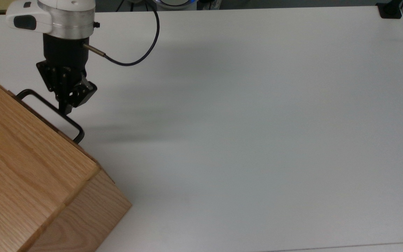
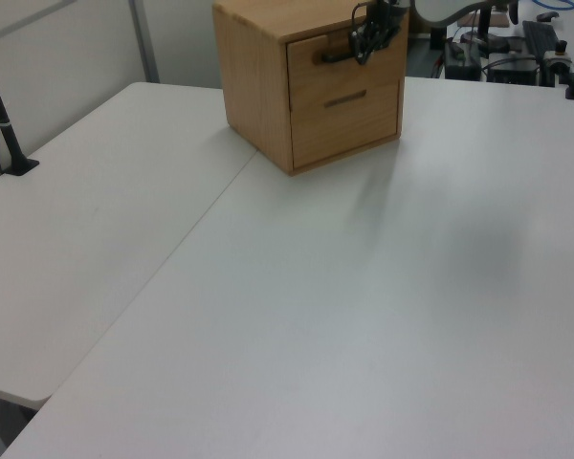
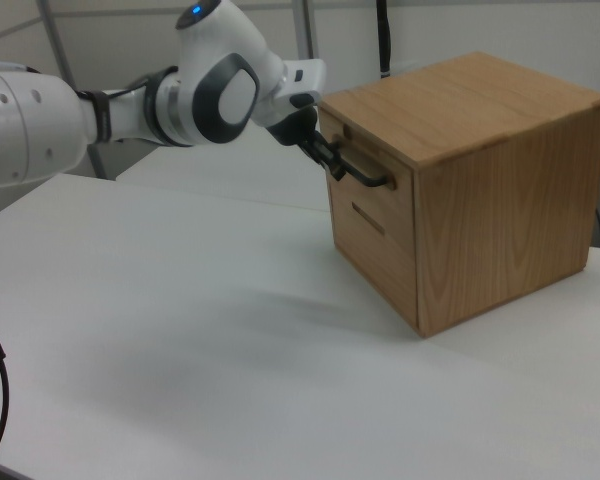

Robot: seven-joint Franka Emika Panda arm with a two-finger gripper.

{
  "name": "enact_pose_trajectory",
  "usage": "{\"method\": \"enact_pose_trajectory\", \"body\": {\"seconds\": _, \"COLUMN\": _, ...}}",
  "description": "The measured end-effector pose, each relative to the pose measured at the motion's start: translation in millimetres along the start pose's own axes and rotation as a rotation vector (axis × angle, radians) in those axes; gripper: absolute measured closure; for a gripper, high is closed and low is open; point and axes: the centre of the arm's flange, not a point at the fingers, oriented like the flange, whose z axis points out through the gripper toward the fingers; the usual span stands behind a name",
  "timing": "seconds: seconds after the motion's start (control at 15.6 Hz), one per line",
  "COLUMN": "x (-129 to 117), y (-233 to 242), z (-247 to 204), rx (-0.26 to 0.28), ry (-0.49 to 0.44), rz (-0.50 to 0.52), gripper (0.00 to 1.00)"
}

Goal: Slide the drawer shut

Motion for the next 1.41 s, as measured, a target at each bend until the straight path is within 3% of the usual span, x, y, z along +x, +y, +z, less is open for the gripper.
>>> {"method": "enact_pose_trajectory", "body": {"seconds": 0.64, "x": 5.8, "y": 5.0, "z": -8.6, "rx": -0.012, "ry": -0.009, "rz": -0.04, "gripper": 0.96}}
{"method": "enact_pose_trajectory", "body": {"seconds": 0.83, "x": -5.1, "y": 7.0, "z": -58.5, "rx": 0.013, "ry": -0.163, "rz": -0.119, "gripper": 0.93}}
{"method": "enact_pose_trajectory", "body": {"seconds": 1.09, "x": -36.8, "y": 9.1, "z": -129.3, "rx": 0.085, "ry": -0.384, "rz": -0.307, "gripper": 0.58}}
{"method": "enact_pose_trajectory", "body": {"seconds": 1.41, "x": -56.4, "y": -0.3, "z": -141.0, "rx": 0.1, "ry": -0.437, "rz": -0.389, "gripper": 0.07}}
